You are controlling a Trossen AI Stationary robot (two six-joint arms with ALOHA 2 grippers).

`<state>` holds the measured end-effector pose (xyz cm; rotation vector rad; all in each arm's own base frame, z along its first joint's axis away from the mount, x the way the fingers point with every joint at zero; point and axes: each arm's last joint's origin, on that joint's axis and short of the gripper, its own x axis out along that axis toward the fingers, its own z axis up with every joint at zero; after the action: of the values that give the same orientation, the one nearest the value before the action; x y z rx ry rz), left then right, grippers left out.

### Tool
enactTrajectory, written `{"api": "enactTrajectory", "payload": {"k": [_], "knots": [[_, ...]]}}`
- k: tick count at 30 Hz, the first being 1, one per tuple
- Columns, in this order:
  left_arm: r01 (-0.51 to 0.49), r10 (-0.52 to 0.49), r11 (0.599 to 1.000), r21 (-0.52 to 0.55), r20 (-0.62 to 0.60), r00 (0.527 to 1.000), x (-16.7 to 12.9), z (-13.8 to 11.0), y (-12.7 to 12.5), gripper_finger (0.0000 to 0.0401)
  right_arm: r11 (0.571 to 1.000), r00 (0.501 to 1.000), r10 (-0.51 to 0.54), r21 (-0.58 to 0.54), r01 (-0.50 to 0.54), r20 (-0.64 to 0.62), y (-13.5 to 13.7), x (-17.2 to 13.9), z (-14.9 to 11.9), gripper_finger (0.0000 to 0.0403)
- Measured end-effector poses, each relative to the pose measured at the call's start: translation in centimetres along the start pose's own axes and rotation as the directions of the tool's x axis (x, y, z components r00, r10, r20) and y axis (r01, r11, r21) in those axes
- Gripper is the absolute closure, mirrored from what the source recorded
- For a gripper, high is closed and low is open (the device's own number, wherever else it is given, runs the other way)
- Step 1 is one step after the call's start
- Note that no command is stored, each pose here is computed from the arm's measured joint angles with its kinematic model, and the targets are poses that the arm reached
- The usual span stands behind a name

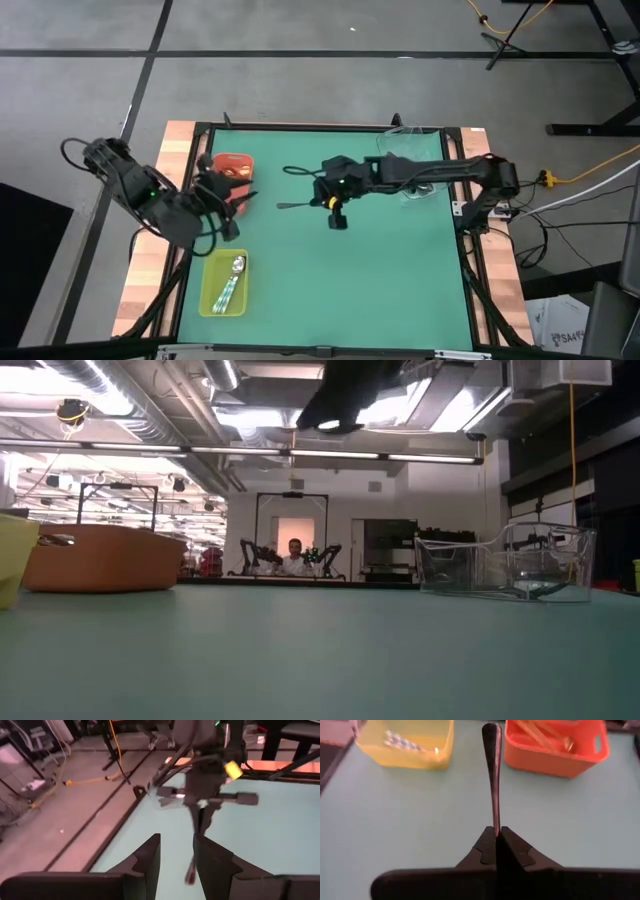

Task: Sort silverware by color (type)
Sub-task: Put the black spoon into the transparent bin

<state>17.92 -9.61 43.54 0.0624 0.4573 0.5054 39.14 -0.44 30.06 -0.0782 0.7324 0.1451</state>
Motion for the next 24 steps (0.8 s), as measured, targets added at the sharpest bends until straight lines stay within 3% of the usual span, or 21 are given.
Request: {"api": "enactTrajectory", "payload": {"k": [9, 16, 20, 24], "knots": [[-0.039, 0.036, 0.998, 0.058, 0.048, 0.998, -1.2, 0.6, 3.5, 0.0291, 1.0, 0.995, -0.016, 0.021, 0.014, 0.098, 0.6, -6.7, 1.2, 0.0402], [-0.078, 0.077, 0.996, 0.053, 0.023, 0.997, 0.3, 0.3, 5.2, 0.0291, 0.99, 0.979, -0.137, 0.034, 0.133, 0.153, 1.0, -12.1, 1.3, 0.0402], [0.014, -0.015, 0.997, 0.069, 0.022, 1.0, 2.7, -1.0, 4.9, 0.0291, 0.976, 0.964, -0.217, 0.063, 0.209, 0.154, 1.1, -14.8, 0.8, 0.0402], [0.184, -0.192, 0.978, 0.101, 0.076, 0.978, 5.2, -2.8, 4.8, 0.0291, 0.96, 0.95, -0.273, 0.11, 0.258, 0.154, 1.3, -17.2, 0.2, 0.0402]]}}
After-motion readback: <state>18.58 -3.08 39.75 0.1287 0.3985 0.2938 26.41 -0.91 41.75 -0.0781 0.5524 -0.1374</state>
